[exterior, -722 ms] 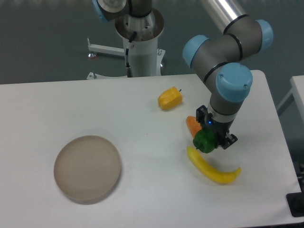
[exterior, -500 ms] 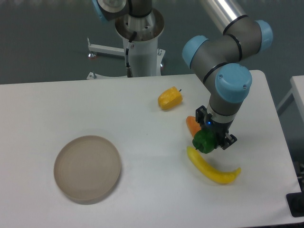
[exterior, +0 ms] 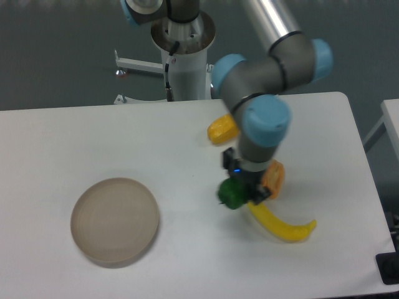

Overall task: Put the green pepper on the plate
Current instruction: 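Carry the green pepper over the beige plate and lower it, then open the gripper to release the pepper and move back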

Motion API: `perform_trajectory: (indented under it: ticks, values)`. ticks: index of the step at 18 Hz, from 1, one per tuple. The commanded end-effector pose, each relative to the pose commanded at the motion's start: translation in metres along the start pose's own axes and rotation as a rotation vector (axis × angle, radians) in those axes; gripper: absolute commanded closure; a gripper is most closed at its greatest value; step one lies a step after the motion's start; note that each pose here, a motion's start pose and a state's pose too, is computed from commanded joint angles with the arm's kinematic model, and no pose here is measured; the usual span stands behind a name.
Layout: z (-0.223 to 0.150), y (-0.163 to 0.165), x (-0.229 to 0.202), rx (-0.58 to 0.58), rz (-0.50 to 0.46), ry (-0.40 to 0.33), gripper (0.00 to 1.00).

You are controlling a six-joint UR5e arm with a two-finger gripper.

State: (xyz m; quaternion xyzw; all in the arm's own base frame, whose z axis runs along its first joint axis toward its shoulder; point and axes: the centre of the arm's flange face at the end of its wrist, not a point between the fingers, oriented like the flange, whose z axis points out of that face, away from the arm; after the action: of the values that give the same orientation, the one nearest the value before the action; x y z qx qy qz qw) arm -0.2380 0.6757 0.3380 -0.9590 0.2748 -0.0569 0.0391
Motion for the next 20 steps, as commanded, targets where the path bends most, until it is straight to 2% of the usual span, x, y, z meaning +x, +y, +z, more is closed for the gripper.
perform_trajectory:
  ticks: [2,6,8,11,12,14,15,16,17,18,20]
  values:
    - [0.009,-0.037,0.035,-0.003,-0.019,0.016,1.00]
    - [0.025,-0.083,0.073,-0.001,-0.094,0.011,1.00]
    - [0.048,-0.108,0.092,-0.007,-0.076,0.017,1.00]
    - [0.071,-0.125,0.105,-0.025,-0.069,0.038,1.00]
    - [0.075,-0.129,0.106,-0.022,-0.062,0.035,0.95]
    - [0.081,-0.135,0.104,0.011,-0.051,0.022,0.71]
    - [0.082,-0.139,0.104,0.037,-0.043,0.009,0.52]
    - [0.082,-0.140,0.103,0.043,-0.041,0.000,0.48]
    - [0.083,-0.140,0.103,0.045,-0.042,-0.002,0.17]
    - [0.083,-0.140,0.103,0.045,-0.045,-0.004,0.00]
    - [0.075,-0.140,0.103,0.051,-0.046,-0.015,0.00]
